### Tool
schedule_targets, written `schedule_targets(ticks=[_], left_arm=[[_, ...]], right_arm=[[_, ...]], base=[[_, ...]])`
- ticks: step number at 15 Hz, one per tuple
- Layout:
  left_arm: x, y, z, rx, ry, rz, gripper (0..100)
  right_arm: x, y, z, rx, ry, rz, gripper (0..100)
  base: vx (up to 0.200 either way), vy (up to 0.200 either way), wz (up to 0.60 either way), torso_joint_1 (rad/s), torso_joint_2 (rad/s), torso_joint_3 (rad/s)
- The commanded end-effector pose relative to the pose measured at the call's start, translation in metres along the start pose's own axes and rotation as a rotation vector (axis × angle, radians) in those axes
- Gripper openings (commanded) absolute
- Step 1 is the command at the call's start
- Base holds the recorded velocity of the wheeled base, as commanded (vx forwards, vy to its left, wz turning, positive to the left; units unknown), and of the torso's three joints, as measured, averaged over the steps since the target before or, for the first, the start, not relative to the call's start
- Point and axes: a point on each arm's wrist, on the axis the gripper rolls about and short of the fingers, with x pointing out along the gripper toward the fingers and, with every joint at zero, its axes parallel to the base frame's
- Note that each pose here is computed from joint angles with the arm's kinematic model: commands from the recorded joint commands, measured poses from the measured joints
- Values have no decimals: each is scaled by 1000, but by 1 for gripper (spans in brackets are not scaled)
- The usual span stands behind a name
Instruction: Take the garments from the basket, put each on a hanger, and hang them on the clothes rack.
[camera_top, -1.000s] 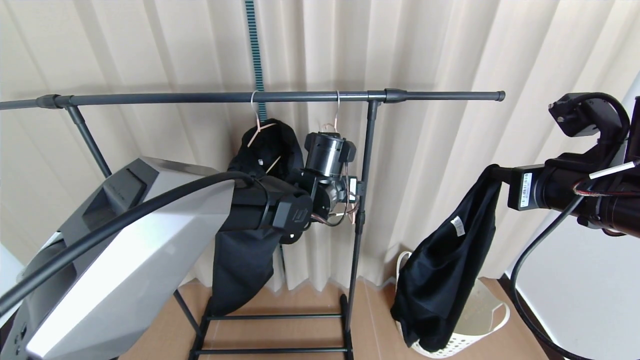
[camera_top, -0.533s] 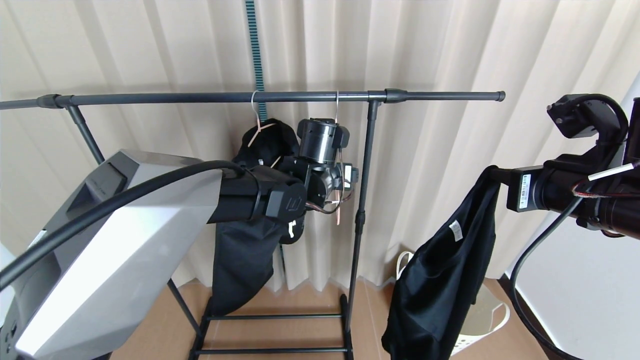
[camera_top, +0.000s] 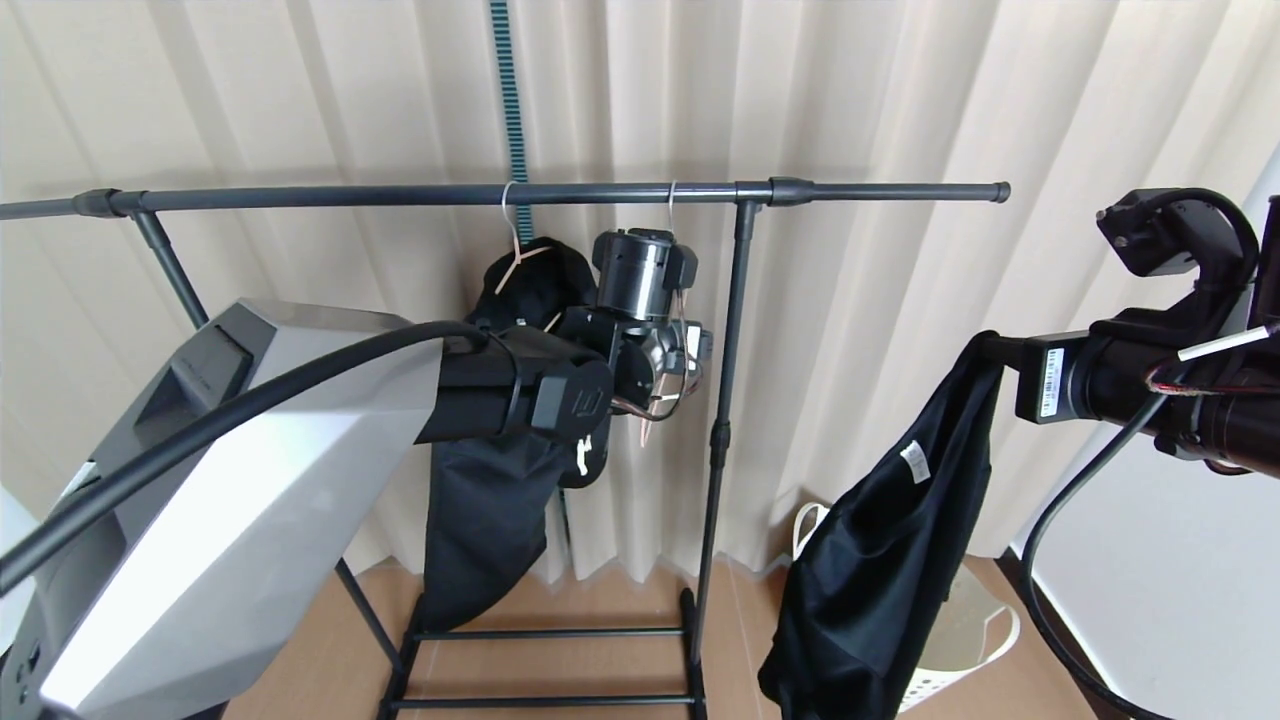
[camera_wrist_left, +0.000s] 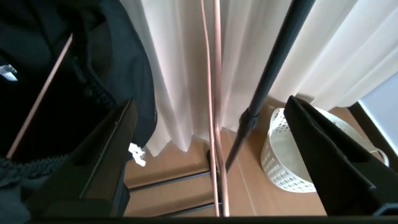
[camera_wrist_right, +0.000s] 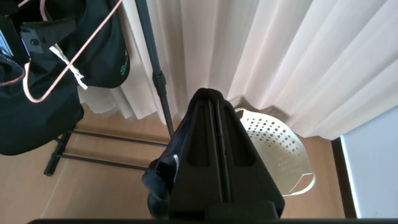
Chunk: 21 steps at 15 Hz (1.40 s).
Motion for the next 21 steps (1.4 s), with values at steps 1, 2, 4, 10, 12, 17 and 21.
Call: schedule_targets(ticks=[1, 2, 4, 10, 12, 17, 21], left_arm=[[7, -4, -3, 6, -4, 8, 100], [9, -4, -5, 11, -3, 11, 100], [14, -2, -10, 14, 9, 19, 100], [14, 1, -7, 6, 2, 31, 0], [10, 4, 0, 0, -18, 63, 0], [-5, 1, 18, -14, -54, 45, 0], [-11, 0, 20, -13, -55, 39, 0]], right_arm=[[-1, 0, 0, 0, -3, 1, 0], [-1, 0, 0, 0, -3, 1, 0], [-1, 0, 1, 1, -4, 1, 0], [-1, 0, 0, 0, -3, 1, 0], [-3, 0, 1, 1, -9, 1, 0], [-6, -1, 4, 4, -22, 2, 0], [-5, -1, 4, 4, -21, 1, 0]], base=[[0, 0, 0, 0, 0, 0], [0, 0, 0, 0, 0, 0], [0, 0, 0, 0, 0, 0], [0, 0, 0, 0, 0, 0], [0, 0, 0, 0, 0, 0], [0, 0, 0, 0, 0, 0], [0, 0, 0, 0, 0, 0]])
